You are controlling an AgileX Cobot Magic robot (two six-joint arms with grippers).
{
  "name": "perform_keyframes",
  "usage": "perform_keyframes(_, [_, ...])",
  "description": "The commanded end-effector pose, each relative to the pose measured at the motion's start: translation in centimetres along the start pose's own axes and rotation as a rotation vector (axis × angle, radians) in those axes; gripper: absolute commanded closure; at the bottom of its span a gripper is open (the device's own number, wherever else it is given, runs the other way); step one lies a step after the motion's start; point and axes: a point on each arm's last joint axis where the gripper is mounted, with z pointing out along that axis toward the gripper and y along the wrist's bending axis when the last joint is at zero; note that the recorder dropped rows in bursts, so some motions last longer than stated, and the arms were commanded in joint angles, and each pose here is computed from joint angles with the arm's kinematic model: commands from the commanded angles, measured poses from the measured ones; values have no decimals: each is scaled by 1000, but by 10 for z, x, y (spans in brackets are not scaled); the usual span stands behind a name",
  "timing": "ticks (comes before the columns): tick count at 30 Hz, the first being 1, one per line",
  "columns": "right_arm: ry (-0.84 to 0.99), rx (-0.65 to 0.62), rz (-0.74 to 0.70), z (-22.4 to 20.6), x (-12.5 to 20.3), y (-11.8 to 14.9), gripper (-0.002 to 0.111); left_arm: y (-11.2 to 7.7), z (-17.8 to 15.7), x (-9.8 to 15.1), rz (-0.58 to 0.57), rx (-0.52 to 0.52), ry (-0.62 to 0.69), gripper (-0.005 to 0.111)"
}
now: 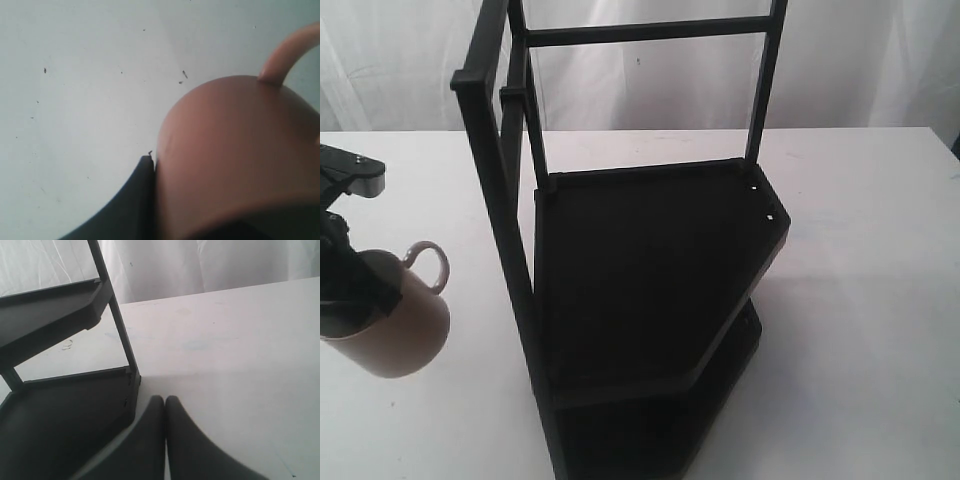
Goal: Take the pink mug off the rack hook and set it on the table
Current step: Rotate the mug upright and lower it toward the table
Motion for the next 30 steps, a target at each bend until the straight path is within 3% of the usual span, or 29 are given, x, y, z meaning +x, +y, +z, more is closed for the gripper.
perform_keyframes(1, [-1,1,4,0,1,0,108,4,6,-15,-5,9,51,107])
perform_keyframes(14, [-3,0,4,0,0,0,108,8,44,-38,-7,37,183,107])
perform_keyframes(30, [-1,1,4,0,0,0,108,10,60,-41,-12,37,190,107])
